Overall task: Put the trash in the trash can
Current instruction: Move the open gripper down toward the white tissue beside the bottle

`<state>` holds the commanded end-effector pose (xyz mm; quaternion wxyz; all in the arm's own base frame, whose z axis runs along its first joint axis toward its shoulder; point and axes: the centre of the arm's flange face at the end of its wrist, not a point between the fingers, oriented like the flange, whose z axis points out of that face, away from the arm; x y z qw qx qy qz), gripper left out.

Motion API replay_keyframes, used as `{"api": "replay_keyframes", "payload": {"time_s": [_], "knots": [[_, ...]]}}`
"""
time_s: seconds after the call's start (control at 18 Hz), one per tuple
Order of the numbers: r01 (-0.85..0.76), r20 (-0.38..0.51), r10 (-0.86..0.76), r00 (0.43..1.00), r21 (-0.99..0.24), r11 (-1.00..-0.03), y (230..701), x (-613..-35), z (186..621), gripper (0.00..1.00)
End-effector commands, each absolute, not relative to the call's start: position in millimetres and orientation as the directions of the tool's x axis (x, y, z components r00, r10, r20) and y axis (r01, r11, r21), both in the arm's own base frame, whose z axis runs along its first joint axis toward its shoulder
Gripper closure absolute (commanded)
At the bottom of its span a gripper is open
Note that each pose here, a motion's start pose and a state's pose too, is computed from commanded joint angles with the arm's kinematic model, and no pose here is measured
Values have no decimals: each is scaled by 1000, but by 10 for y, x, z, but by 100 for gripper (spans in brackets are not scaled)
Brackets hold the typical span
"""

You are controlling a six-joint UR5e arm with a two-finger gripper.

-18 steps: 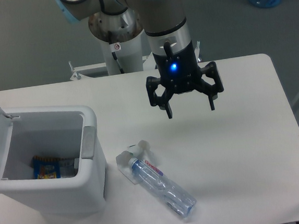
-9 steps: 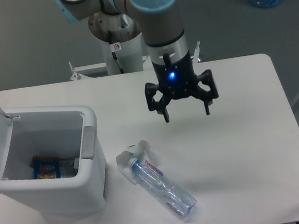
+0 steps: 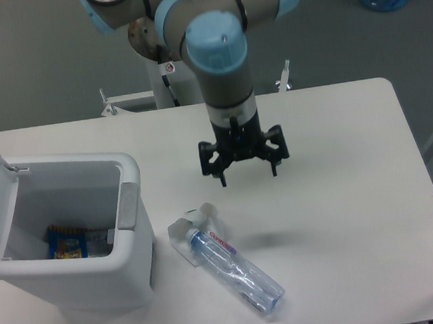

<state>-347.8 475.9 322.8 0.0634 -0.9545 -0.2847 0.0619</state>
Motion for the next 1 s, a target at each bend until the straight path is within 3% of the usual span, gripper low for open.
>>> {"api": "replay_keyframes", "payload": {"time_s": [0.33, 0.72, 1.0], "knots": [[519, -70, 527, 847, -109, -848, 4844, -3338, 2950, 0], [362, -67, 365, 929, -54, -931, 5008, -2961, 2708, 0], [354, -54, 355, 933, -12, -935, 5094, -2856, 2449, 0]]}}
